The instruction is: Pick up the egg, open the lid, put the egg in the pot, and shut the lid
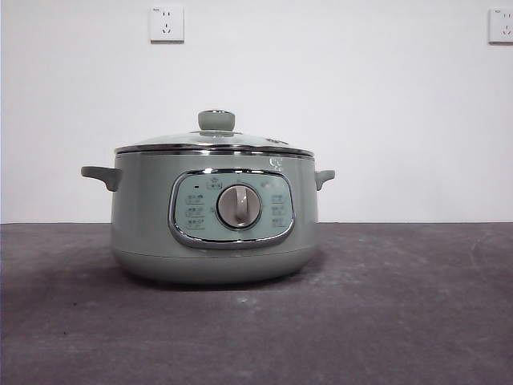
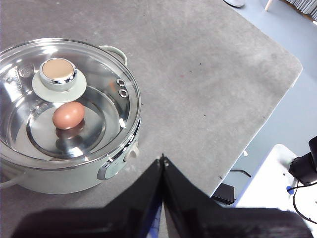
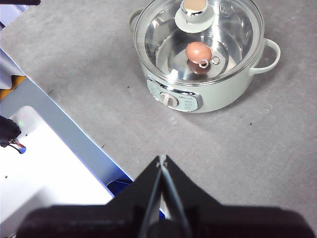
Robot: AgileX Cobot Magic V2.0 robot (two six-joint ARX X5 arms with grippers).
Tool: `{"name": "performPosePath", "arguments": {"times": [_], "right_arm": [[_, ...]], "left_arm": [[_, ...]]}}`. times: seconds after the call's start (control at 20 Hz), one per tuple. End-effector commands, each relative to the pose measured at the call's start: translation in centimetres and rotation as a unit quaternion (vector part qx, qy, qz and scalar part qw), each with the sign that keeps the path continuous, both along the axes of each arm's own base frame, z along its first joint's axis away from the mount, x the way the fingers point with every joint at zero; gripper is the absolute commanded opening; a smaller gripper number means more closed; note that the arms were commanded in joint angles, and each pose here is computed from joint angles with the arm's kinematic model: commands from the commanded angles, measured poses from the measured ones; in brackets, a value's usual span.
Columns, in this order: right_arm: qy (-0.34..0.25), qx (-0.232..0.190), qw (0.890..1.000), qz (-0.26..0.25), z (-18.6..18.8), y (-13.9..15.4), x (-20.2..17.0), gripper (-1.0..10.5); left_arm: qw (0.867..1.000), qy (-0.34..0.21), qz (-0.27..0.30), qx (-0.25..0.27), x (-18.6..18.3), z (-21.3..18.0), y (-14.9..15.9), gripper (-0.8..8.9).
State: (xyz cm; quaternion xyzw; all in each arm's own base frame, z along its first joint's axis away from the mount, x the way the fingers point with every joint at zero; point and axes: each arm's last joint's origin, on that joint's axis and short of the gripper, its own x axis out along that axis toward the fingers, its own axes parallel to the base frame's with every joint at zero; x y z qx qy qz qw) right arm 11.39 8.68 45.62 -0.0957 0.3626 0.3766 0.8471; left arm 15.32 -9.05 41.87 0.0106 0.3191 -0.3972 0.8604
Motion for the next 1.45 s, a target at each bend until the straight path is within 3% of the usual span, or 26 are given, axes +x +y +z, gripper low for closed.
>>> {"name": "performPosePath", "arguments": {"times": [0.05, 0.5, 0.65, 0.8, 0.9, 1.05, 1.15, 1.2, 1.3, 1.45], "right_arm": [[0.008, -0.002, 1.0, -0.003, -0.1, -0.1, -0.2, 0.0], [0.008, -0.002, 1.0, -0.003, -0.1, -0.1, -0.2, 0.0], [0.008, -0.002, 1.0, -0.003, -0.1, -0.1, -0.2, 0.0], [0.008, -0.002, 1.0, -0.003, -0.1, -0.1, -0.2, 0.0], [0.008, -0.002, 1.0, -0.003, -0.1, -0.1, -0.2, 0.0], [0.008, -0.002, 1.0, -0.003, -0.1, -0.1, -0.2, 0.0], [0.008, -0.002, 1.0, -0.003, -0.1, -0.1, -0.2, 0.0], [0.008, -0.002, 1.0, -0.003, -0.1, -0.1, -0.2, 0.0], [0.008, -0.002, 1.0, -0.003, -0.1, -0.1, -0.2, 0.0], [0.007, -0.002, 1.0, -0.003, -0.1, -0.2, -0.2, 0.0]], "left_arm": [[1.0, -0.004, -0.002, 0.001, 0.0, 0.1, 0.0, -0.04], [0.999, -0.007, 0.024, 0.021, 0.1, -0.1, 0.1, -0.04], [0.995, -0.06, 0.034, 0.067, 0.1, 0.1, 0.9, -0.04], [0.987, -0.123, 0.077, 0.067, -0.7, 1.1, 3.4, -0.04], [0.969, -0.202, 0.132, 0.044, -1.4, 1.5, 5.1, -0.04], [0.92, -0.328, 0.213, 0.021, -2.7, -0.4, 7.3, -0.04], [0.885, -0.389, 0.256, 0.021, -3.7, -3.3, 8.2, -0.04], [0.874, -0.401, 0.275, 0.025, -4.1, -4.8, 8.5, -0.04], [0.863, -0.406, 0.3, 0.033, -4.9, -8.7, 8.9, -0.04], [0.868, -0.387, 0.308, 0.041, -5.7, -14.0, 9.0, -0.04]]}}
